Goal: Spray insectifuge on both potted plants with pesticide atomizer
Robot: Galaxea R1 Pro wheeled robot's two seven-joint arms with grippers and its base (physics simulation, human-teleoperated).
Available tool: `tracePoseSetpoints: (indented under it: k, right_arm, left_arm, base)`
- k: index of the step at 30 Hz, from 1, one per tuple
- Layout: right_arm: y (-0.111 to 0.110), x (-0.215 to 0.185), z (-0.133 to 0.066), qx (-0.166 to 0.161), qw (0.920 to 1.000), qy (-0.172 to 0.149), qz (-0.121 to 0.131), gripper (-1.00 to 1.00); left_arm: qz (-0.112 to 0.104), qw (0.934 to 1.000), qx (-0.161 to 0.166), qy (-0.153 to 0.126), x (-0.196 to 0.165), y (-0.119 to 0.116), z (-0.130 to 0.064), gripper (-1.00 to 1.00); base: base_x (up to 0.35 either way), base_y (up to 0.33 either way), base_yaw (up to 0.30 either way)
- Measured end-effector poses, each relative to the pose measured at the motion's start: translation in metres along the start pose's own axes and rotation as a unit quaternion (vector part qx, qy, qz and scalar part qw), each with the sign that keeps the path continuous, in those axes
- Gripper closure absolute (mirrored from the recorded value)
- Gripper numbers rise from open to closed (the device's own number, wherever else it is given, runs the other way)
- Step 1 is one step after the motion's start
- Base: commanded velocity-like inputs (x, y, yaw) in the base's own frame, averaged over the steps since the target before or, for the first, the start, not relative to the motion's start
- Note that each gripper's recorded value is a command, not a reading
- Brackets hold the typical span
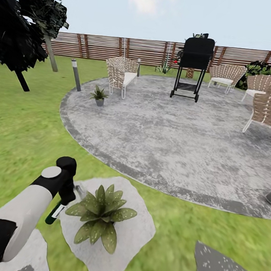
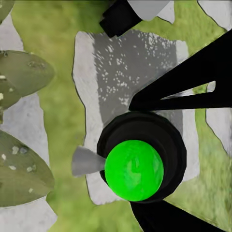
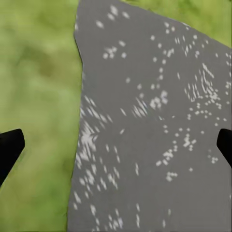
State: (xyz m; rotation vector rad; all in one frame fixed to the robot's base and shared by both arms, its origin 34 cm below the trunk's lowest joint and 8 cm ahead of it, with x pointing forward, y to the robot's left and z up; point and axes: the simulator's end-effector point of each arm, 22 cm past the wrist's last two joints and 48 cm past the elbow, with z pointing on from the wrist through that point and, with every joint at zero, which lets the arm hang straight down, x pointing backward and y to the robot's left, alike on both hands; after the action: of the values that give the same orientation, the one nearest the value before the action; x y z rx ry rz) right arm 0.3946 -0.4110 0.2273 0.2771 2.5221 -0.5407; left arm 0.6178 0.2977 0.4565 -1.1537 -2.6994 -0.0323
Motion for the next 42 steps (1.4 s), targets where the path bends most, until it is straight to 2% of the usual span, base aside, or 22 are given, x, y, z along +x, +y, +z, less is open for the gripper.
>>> tracePoseSetpoints:
  k: [4, 8, 18, 24, 27, 29, 31, 32, 33, 34, 35, 37, 38, 39, 42]
  right_arm:
    - [0.0, 0.0, 0.0, 0.0, 1.0, 0.0, 0.0, -1.0]
    - [0.0, 0.0, 0.0, 0.0, 1.0, 0.001, 0.0, -1.0]
    - [0.0, 0.001, 0.0, 0.0, 1.0, 0.001, 0.0, -1.0]
    - [0.0, 0.001, 0.0, 0.0, 1.0, 0.001, -0.001, -1.0]
    - [0.001, 0.001, 0.0, -0.001, 1.0, 0.001, -0.001, -1.0]
    - [0.002, 0.001, 0.0, -0.002, 1.0, 0.001, -0.001, -1.0]
    - [0.004, 0.0, 0.0, -0.006, 1.0, -0.001, -0.006, -1.0]
    - [0.006, 0.0, 0.0, -0.009, 0.9999, -0.002, -0.011, -1.0]
    - [0.01, -0.002, -0.001, -0.015, 0.9996, -0.005, -0.024, -1.0]
    - [0.018, -0.004, -0.002, -0.029, 0.9981, -0.013, -0.052, -1.0]
    - [0.034, -0.006, -0.003, -0.061, 0.9943, -0.02, -0.085, -1.0]
    - [0.059, -0.007, -0.008, -0.118, 0.9853, -0.028, -0.121, -1.0]
    - [0.072, -0.013, -0.01, -0.148, 0.9794, -0.035, -0.134, -1.0]
    - [0.078, -0.021, -0.01, -0.163, 0.9758, -0.044, -0.139, -1.0]
    - [0.101, -0.06, -0.016, -0.223, 0.9583, -0.085, -0.157, -1.0]
  left_arm:
    - [0.011, 0.9999, -0.007, 0.007, -0.002, -0.002, 0.0, 1.0]
    - [0.012, 0.9999, -0.007, 0.009, -0.002, -0.002, 0.001, 1.0]
    - [0.005, 0.9999, -0.008, 0.013, 0.006, 0.003, 0.003, 1.0]
    - [-0.035, 0.9987, -0.012, 0.034, 0.056, 0.034, 0.013, 1.0]
    - [-0.054, 0.9983, -0.001, 0.023, 0.062, 0.037, 0.014, 1.0]
    - [-0.073, 0.9968, 0.034, 0.0, 0.061, 0.025, 0.025, 1.0]
    - [-0.085, 0.992, 0.087, -0.034, 0.055, 0.0, 0.041, 1.0]
    - [-0.082, 0.9917, 0.087, -0.046, 0.054, -0.002, 0.048, 1.0]
    - [-0.068, 0.9916, 0.086, -0.068, 0.049, -0.006, 0.059, 1.0]
    - [-0.042, 0.9898, 0.084, -0.107, 0.041, -0.011, 0.073, 1.0]
    - [-0.023, 0.9849, 0.082, -0.151, 0.033, -0.018, 0.088, 1.0]
    - [-0.003, 0.9775, 0.077, -0.196, 0.027, -0.027, 0.103, 1.0]
    - [0.014, 0.9732, 0.073, -0.218, 0.024, -0.032, 0.11, 1.0]
    - [0.028, 0.9701, 0.071, -0.23, 0.023, -0.036, 0.113, 1.0]
    - [0.095, 0.956, 0.069, -0.269, 0.022, -0.058, 0.128, 1.0]
  base:
    - [0.101, 0.005, 0.0]
    - [-0.003, 0.0, 0.0]
    - [-0.281, 0.077, 0.0]
    - [-0.325, 0.106, 0.0]
    - [-0.325, 0.108, 0.0]
    - [-0.325, 0.112, 0.0]
    - [-0.325, 0.113, 0.0]
    - [-0.325, 0.114, 0.0]
    - [-0.325, 0.114, 0.0]
    - [-0.324, 0.114, 0.0]
    - [-0.315, 0.114, 0.0]
    - [-0.292, 0.114, 0.0]
    - [-0.278, 0.113, 0.0]
    - [-0.244, 0.104, 0.0]
    - [-0.12, 0.046, 0.0]
